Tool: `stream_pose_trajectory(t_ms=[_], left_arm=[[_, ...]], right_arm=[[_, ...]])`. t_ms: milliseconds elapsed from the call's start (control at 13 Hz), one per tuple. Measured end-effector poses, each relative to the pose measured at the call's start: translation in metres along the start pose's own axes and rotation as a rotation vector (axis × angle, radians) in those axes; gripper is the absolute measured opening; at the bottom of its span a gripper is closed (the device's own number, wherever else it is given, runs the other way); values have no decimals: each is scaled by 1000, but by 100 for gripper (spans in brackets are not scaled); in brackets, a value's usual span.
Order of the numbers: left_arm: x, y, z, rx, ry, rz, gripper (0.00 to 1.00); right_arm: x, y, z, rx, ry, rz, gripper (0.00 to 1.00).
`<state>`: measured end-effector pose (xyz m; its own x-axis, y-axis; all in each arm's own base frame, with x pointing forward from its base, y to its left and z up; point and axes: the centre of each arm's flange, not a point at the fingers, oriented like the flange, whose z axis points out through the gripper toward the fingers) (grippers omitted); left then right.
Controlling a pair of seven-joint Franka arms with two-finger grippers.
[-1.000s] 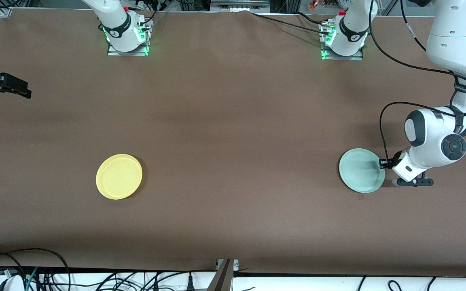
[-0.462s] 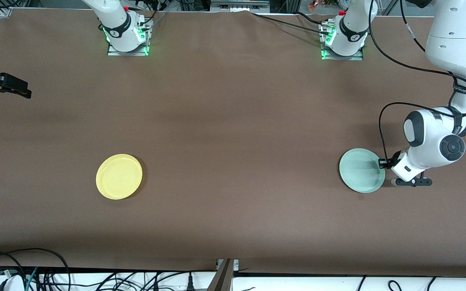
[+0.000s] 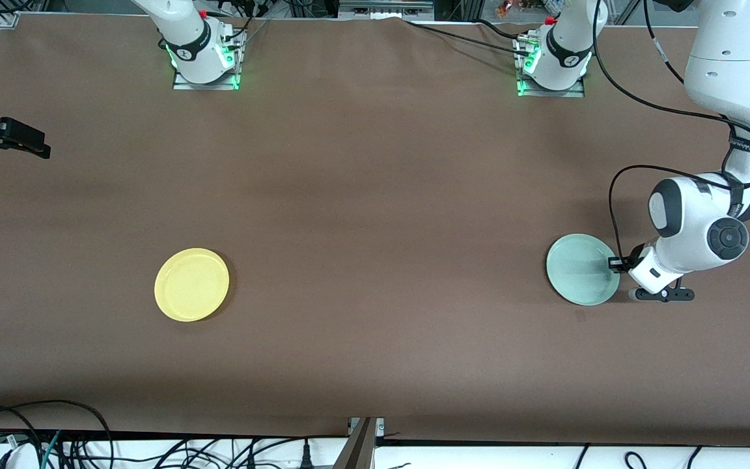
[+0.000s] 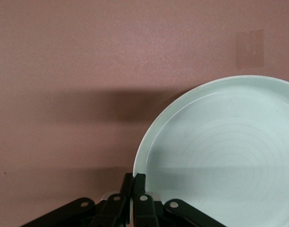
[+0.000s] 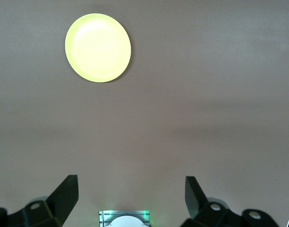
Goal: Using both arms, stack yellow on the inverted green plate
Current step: 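Flip the green plate with the left gripper while the right gripper approaches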
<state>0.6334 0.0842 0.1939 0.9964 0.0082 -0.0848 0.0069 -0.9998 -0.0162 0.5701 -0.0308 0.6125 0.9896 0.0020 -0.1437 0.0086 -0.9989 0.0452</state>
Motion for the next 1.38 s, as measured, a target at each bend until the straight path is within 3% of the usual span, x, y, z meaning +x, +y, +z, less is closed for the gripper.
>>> stream_pose_trajectory(t_ms=[154, 308, 538, 692, 846, 1154, 1385], left_arm=[[9, 7, -30, 0, 36, 12, 4], [17, 36, -85, 1, 29, 63, 3], [24, 111, -166, 99, -18, 160, 3], [18, 176, -200, 215, -35, 201, 3], [0, 257, -223, 379, -30, 298, 3], [-48, 410, -219, 619, 93, 428, 3], [-91, 502, -170, 851, 204, 527, 3]], right_arm=[[0, 0, 0, 0, 0, 0, 100], [0, 0, 0, 0, 0, 0, 100], [0, 0, 0, 0, 0, 0, 100], [1, 0, 1, 0, -2, -1, 100], [3, -1, 5, -1, -9, -2, 100], [23, 9, 40, -2, -77, 27, 100], [61, 49, 116, 3, -170, 88, 100]])
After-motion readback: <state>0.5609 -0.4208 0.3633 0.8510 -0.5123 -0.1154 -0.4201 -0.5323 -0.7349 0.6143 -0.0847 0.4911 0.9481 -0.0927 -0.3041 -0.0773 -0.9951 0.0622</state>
